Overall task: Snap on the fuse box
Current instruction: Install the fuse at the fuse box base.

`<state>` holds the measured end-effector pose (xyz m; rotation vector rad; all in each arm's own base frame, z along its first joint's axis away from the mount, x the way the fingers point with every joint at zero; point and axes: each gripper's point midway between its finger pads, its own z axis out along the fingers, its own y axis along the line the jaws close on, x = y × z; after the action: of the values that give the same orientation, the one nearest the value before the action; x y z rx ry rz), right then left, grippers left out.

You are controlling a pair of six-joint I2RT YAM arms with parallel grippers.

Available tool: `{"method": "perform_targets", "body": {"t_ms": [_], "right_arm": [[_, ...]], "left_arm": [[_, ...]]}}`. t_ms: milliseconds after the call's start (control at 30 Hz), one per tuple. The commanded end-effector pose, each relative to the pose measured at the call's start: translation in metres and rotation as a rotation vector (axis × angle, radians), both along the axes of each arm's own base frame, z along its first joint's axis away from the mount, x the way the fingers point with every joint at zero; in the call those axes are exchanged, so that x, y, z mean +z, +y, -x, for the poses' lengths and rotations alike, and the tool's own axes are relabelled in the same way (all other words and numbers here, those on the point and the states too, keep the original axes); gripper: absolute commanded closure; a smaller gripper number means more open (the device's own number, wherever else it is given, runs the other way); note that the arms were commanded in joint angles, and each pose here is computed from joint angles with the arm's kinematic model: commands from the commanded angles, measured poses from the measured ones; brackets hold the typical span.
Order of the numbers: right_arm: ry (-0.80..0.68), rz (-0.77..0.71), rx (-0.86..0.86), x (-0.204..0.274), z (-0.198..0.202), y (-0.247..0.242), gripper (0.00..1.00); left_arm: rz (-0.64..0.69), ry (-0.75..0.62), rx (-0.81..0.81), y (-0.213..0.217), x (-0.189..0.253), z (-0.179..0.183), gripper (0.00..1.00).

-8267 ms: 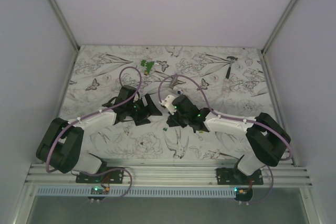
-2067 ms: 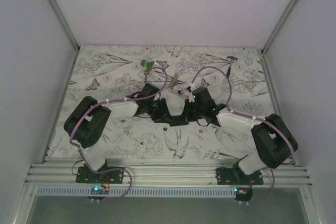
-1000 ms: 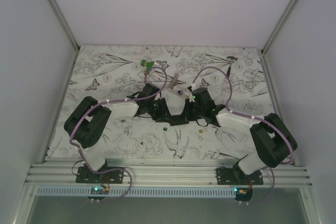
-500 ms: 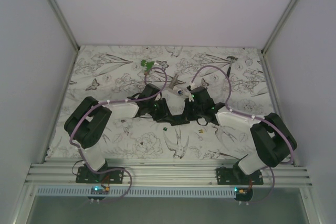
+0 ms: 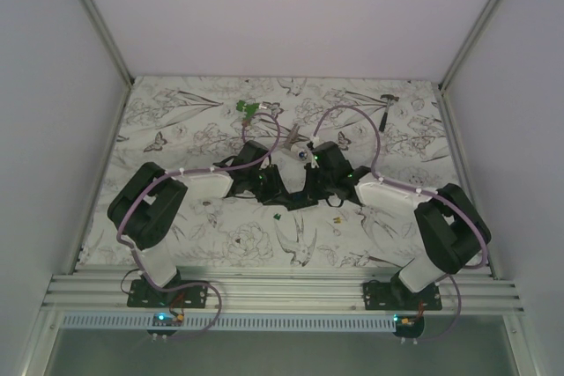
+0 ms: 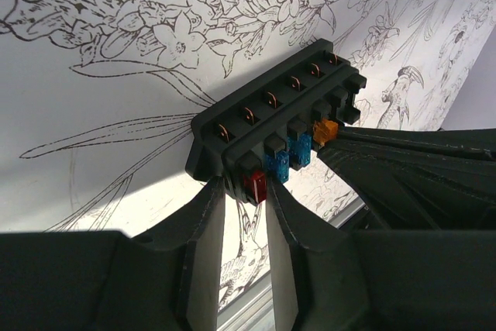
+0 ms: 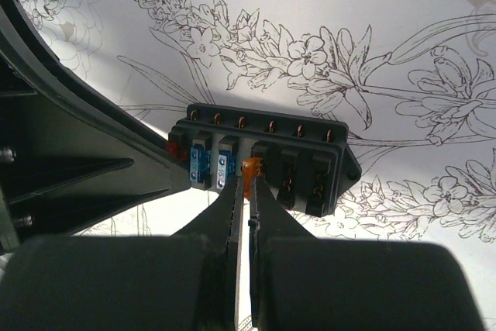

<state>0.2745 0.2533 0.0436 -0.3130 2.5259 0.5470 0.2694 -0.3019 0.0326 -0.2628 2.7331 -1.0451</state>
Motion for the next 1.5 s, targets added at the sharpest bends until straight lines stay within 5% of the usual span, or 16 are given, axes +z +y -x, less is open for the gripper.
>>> {"method": "perform_targets", "body": {"t_ms": [0, 433, 867, 1200, 1467], "right_arm": [[0.109, 0.259, -0.054, -0.045, 0.03, -0.056, 1.0], [0.097, 0.251, -0.056, -0.042, 0.029, -0.055, 1.0], [0.165, 0.449, -0.122, -0.062, 0.038, -0.085, 1.0], [0.071, 0.403, -0.071, -0.036, 0.028, -0.067, 1.0], [0.147, 0.484, -0.062, -0.059, 0.041, -0.071, 1.0]], "left_arm": [[-0.09, 0.058, 0.008, 0.018, -0.023, 0.018, 0.72], [-0.098, 0.054, 0.018, 0.023, -0.023, 0.022, 0.73], [-0.104, 0.049, 0.031, 0.025, -0.023, 0.022, 0.74], [-0.104, 0.037, 0.049, 0.029, -0.018, 0.024, 0.74], [-0.103, 0.031, 0.046, 0.028, -0.015, 0.029, 0.74]]}}
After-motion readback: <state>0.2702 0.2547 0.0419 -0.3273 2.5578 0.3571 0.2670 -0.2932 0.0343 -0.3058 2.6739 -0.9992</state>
